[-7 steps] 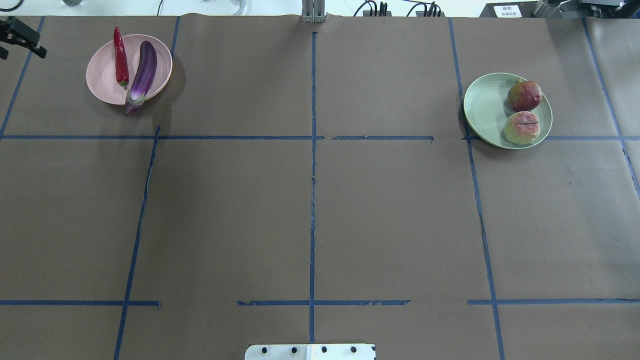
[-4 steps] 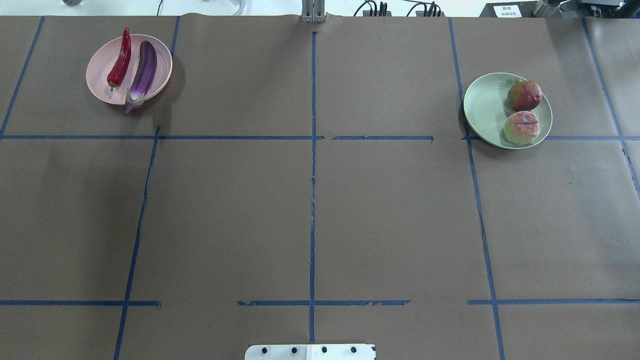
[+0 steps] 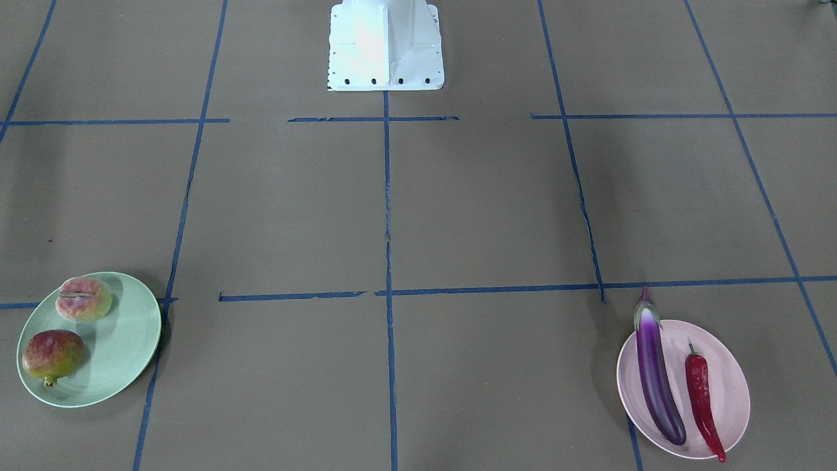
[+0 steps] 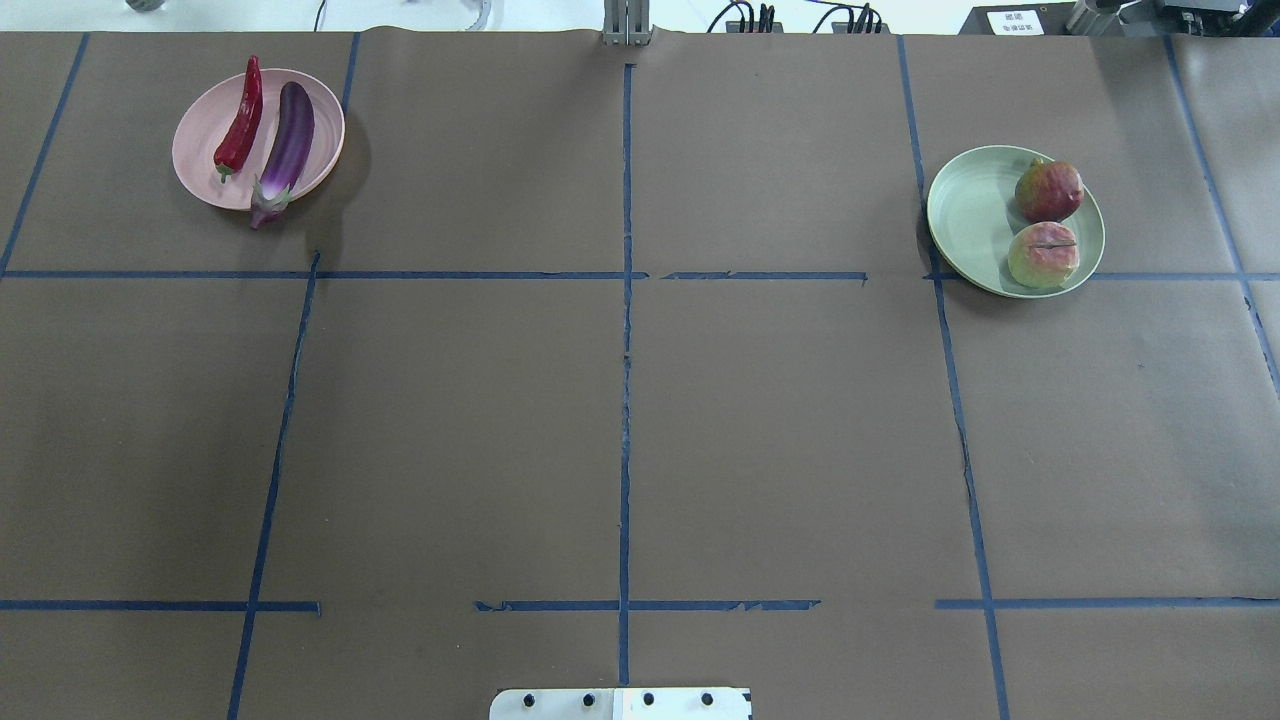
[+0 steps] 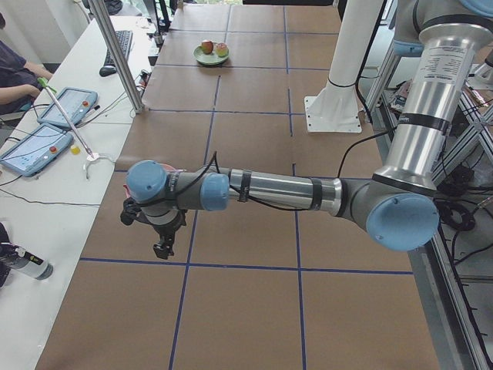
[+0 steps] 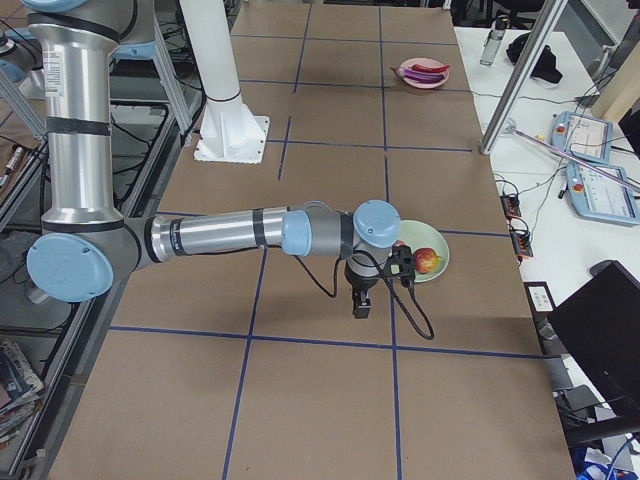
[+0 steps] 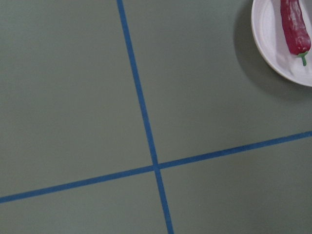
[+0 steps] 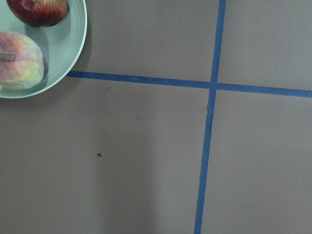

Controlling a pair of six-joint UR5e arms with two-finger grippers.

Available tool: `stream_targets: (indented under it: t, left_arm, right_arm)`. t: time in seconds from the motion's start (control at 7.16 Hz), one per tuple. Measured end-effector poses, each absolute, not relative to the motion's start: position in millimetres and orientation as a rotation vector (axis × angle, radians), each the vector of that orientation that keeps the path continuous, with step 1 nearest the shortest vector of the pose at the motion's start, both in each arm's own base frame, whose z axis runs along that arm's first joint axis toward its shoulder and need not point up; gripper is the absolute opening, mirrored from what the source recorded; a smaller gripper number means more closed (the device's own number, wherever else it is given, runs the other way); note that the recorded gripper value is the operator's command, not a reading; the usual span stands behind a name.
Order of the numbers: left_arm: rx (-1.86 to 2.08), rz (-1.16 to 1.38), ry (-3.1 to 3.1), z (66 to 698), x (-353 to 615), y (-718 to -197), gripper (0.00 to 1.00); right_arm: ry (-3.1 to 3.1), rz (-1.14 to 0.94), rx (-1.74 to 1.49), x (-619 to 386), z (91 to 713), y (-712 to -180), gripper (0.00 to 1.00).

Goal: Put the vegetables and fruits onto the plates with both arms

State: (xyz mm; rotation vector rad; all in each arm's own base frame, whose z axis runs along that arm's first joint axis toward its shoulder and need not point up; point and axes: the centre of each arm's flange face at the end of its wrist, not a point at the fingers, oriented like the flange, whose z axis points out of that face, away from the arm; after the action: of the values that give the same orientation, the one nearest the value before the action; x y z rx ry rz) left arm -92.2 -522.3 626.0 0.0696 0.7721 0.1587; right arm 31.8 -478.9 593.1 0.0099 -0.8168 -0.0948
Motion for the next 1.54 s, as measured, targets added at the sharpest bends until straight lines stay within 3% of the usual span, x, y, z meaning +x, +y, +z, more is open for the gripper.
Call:
stream_targets:
  t: [0.42,1.54]
  left_arm:
    - [0.037,0.151,0.755,649.9,-93.2,-473.7,1.00]
    - [0.053,0.164,0.750,641.7,-91.3,-474.6,1.00]
  right_arm:
    - [-0.817,-0.093,0.007,31.9,594.3,-477.9,1.00]
    - [-0.818,-0.095,0.004,31.3,595.9,-476.7,1.00]
